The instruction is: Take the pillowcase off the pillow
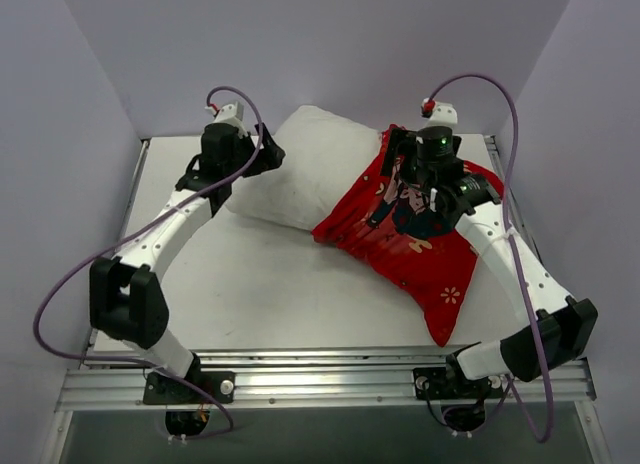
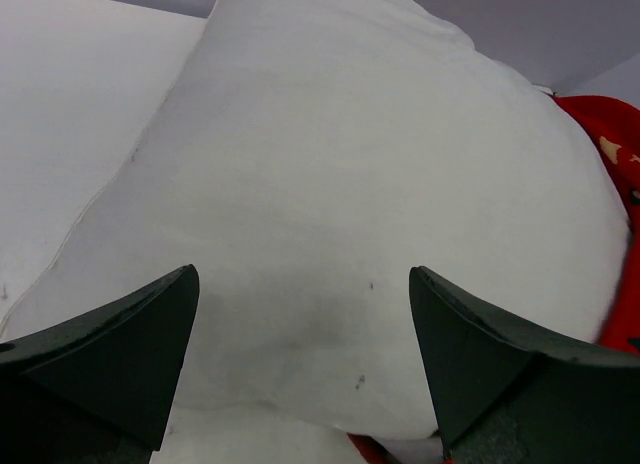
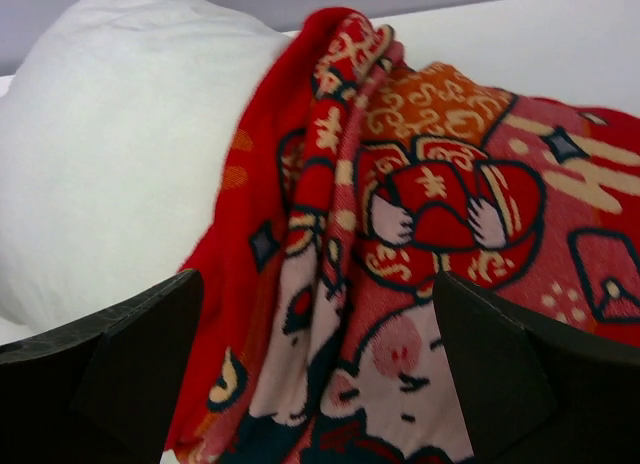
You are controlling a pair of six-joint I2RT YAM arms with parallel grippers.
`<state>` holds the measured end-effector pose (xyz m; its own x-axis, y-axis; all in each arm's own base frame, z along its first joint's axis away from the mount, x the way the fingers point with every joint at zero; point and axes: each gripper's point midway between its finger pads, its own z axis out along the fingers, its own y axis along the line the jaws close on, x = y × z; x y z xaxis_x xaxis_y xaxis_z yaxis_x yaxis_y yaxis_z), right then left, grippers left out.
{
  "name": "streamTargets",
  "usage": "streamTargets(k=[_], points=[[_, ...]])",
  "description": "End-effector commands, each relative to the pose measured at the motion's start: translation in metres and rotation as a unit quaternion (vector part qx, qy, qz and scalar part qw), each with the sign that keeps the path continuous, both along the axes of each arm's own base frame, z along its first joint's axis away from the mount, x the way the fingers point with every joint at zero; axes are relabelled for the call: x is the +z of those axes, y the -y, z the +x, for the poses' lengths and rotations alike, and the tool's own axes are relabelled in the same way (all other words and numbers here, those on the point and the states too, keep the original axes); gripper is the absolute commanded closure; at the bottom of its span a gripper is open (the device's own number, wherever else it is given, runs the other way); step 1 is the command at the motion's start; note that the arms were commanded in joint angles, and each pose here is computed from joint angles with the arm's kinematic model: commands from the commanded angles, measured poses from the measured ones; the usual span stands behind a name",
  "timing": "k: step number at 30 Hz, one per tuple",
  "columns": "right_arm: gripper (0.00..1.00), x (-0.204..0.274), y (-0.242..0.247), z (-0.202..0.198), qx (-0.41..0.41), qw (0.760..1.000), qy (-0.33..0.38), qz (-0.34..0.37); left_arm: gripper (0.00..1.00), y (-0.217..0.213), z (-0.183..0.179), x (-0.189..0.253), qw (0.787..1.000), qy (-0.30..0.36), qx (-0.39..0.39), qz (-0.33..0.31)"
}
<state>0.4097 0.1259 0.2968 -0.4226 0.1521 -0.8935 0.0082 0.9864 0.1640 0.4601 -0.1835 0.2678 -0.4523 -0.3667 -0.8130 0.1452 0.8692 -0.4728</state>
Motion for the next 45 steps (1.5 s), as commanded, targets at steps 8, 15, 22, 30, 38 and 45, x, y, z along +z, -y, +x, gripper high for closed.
streamTargets(k=[8,15,22,30,38,45], points=[[0.06,-0.075,0.024,-0.024,-0.058,0.996,-0.069,-0.006,0.06,0.034,0.054,-0.043,1.0,0.015,-0.003,-0.02],[0.07,-0.111,-0.026,-0.001,0.073,0.993,-0.096,-0.017,0.06,0.037,-0.036,-0.109,0.996,-0.082,-0.016,-0.043],[0.08,-0.107,-0.069,0.008,0.155,0.985,-0.072,-0.03,0.06,0.002,-0.149,-0.131,0.991,-0.124,0.021,-0.038],[0.08,-0.118,-0.084,0.029,0.16,0.981,-0.073,-0.076,0.06,-0.043,-0.161,-0.065,0.997,-0.026,0.07,0.018],[0.06,-0.091,-0.064,0.005,0.098,0.994,-0.045,-0.033,0.06,-0.045,-0.036,0.005,0.996,0.036,0.078,0.028],[0.03,-0.075,-0.025,-0.022,-0.009,0.999,-0.031,0.005,0.06,-0.023,0.073,0.003,0.998,0.044,0.039,0.035]])
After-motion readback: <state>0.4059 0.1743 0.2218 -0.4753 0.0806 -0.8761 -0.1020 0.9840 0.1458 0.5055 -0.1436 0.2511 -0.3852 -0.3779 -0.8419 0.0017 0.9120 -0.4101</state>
